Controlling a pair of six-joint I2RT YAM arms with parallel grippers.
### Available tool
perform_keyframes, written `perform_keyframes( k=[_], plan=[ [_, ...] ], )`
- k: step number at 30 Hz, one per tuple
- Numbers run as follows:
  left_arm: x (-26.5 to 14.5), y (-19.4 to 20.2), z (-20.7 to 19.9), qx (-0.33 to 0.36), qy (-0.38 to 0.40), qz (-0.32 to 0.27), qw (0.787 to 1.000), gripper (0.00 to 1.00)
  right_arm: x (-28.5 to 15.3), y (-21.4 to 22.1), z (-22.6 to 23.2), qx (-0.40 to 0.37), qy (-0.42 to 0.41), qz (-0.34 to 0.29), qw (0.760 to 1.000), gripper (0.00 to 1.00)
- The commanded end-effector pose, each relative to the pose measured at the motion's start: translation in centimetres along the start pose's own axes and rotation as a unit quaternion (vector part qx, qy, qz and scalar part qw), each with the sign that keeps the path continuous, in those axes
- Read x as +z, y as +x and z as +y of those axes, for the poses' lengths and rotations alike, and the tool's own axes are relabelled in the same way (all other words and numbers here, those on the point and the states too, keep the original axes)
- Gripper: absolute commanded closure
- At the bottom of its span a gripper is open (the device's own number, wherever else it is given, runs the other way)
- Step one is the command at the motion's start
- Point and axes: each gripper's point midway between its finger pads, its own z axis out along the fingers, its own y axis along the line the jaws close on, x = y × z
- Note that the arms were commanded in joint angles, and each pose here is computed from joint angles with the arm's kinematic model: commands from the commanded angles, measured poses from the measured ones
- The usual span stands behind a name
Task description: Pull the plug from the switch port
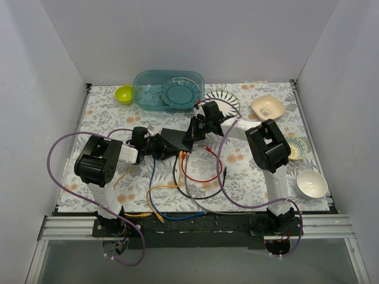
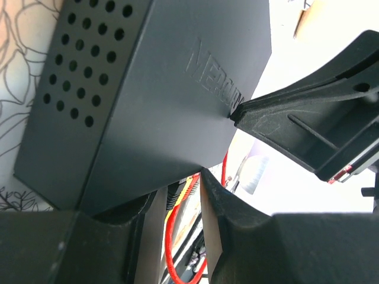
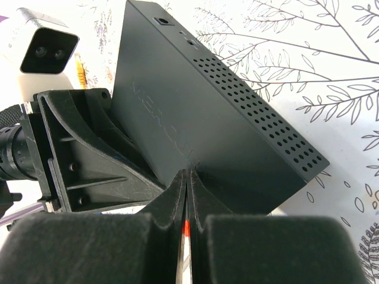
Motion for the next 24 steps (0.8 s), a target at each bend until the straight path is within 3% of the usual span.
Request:
perform_keyframes(
  k=[1, 8, 12, 21, 24],
  plan=[
    [0.3, 1.9, 4.0, -0.018, -0.048, 0.016, 0.999, 0.84, 0.8, 2.4, -3.7, 0.020, 0.051, 0.031, 0.998, 0.94],
    [0.2, 2.3, 4.5, -0.002, -0.049, 0.022, 0.999, 0.88, 0.7, 2.3, -4.0, 0.020, 0.055, 0.030, 0.998, 0.95],
    [0.4, 2.1, 4.9, -0.007, -0.057, 0.020, 0.998, 1.00, 0.6, 2.4, -4.0, 0.021, 0.056, 0.031, 0.998, 0.95],
    [0.2, 2.1, 5.1, 0.013, -0.066, 0.022, 0.997, 1.00, 0.6, 2.4, -4.0, 0.021, 0.058, 0.030, 0.998, 0.95],
    [0.0, 2.4, 5.2, 0.030, -0.064, 0.030, 0.997, 0.91, 0.5, 2.3, -4.1, 0.020, 0.058, 0.030, 0.998, 0.95]
  ],
)
